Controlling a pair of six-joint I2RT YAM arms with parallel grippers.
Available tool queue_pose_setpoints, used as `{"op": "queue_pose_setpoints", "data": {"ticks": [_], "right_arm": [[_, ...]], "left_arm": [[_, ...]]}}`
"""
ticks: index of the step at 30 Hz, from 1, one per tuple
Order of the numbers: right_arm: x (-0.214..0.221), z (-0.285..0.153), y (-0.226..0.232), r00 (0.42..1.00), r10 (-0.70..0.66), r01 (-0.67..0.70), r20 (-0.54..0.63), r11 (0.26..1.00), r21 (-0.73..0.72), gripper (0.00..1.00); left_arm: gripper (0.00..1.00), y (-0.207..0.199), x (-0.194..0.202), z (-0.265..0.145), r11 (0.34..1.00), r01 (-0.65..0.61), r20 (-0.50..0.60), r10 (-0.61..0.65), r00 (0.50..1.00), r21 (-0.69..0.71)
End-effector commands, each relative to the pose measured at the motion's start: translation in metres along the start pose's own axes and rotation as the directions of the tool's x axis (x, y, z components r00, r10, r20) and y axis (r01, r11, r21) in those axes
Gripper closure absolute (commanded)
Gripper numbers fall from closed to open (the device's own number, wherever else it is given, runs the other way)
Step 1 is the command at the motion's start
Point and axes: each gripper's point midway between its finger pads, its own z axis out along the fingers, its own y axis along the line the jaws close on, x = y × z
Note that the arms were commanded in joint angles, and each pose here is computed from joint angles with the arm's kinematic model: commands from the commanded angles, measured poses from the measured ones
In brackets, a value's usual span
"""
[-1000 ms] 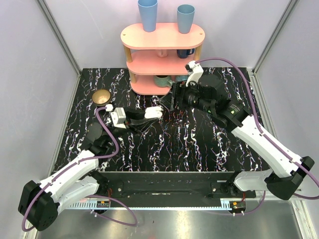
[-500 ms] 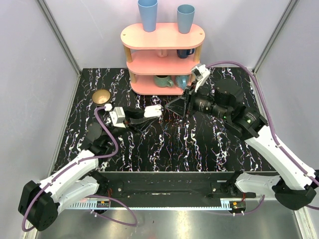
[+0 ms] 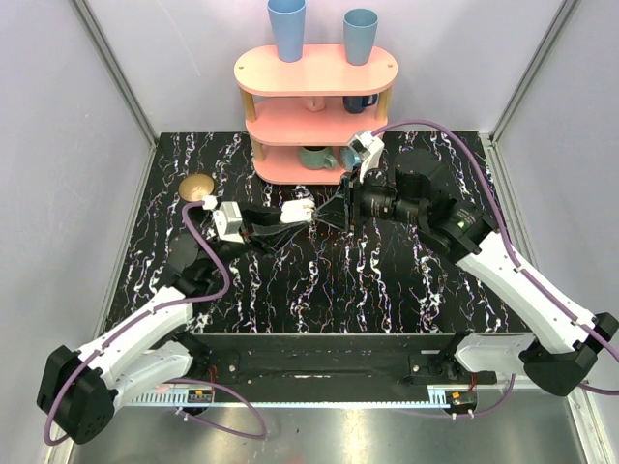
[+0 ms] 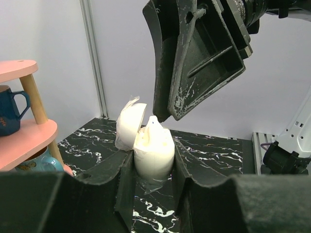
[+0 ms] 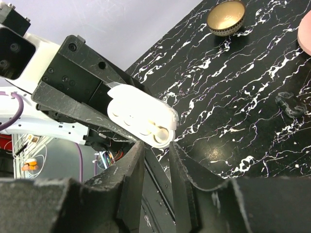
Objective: Insert the wireless bluetooth earbuds into the charging case
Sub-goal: Adjust the right earbud in the right side groove of the charging case.
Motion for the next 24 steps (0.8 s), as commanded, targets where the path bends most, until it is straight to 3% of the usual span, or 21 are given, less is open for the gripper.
{"op": "queue_pose_setpoints", "data": {"ticks": [1, 24], "right_arm": [[-0.018, 0.000, 0.015, 0.998, -0.043, 0.046, 0.043, 0.997, -0.067, 0.65], [-0.020, 0.017, 0.008, 0.992, -0.100, 0.106, 0.078, 0.991, -0.077, 0.68]], "left_arm": [[1.00, -0.003, -0.033, 0.009, 0.999, -0.044, 0.092, 0.042, 0.995, 0.019], [1.00, -0.007, -0.026, 0.012, 0.998, -0.030, 0.074, 0.025, 0.997, 0.057]]}}
